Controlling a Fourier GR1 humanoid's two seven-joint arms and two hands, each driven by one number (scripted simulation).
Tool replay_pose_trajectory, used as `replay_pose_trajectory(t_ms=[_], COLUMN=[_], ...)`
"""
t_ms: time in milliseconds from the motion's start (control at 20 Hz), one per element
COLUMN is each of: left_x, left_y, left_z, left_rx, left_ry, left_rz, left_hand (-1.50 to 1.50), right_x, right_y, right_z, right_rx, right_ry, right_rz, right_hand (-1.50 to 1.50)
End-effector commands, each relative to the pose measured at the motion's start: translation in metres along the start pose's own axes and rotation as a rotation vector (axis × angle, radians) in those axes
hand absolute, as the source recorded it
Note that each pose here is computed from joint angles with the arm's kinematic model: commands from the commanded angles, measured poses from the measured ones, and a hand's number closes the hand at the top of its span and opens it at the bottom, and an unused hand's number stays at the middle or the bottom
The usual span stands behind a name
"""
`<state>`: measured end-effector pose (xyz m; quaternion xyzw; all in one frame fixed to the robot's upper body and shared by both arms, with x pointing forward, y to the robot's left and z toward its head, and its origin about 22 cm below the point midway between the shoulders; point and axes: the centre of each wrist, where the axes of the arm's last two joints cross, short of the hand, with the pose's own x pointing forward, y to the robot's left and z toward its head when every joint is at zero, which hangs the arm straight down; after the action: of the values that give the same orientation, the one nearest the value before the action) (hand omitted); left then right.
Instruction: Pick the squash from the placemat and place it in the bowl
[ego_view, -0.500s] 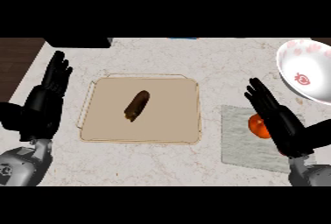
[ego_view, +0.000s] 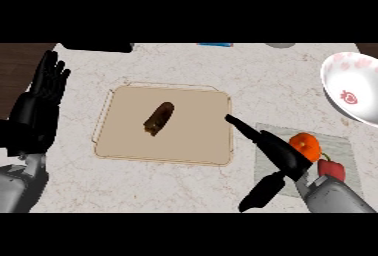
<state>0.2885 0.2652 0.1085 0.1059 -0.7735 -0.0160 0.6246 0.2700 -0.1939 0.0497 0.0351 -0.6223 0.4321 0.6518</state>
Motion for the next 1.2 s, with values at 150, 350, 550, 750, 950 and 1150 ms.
replay_pose_trajectory(t_ms=[150,350,550,750,950,1150], left_x=[-0.024,-0.025,-0.029,-0.036,-0.043,-0.039], left_y=[0.05,0.054,0.044,0.053,0.051,0.05], left_z=[-0.004,-0.01,-0.008,-0.006,-0.002,-0.009], left_rx=[0.054,0.046,0.046,0.041,0.037,0.021], left_ry=[-0.007,-0.001,0.002,0.012,0.014,0.0], left_rz=[0.041,0.033,0.021,0.033,0.041,0.036], left_hand=[0.0,0.0,0.0,0.0,0.0,0.0], right_x=[-0.006,0.05,0.094,0.13,0.138,0.153], right_y=[0.047,0.017,-0.002,-0.011,-0.013,-0.03], right_z=[0.013,-0.003,-0.006,-0.006,-0.027,-0.038], right_rx=[0.106,0.096,0.087,0.156,0.329,0.472], right_ry=[-0.102,-0.058,0.06,0.212,0.394,0.479], right_rz=[0.409,0.603,0.818,0.938,1.067,1.107], right_hand=[-1.5,-1.5,-1.5,-1.5,-1.5,-1.5])
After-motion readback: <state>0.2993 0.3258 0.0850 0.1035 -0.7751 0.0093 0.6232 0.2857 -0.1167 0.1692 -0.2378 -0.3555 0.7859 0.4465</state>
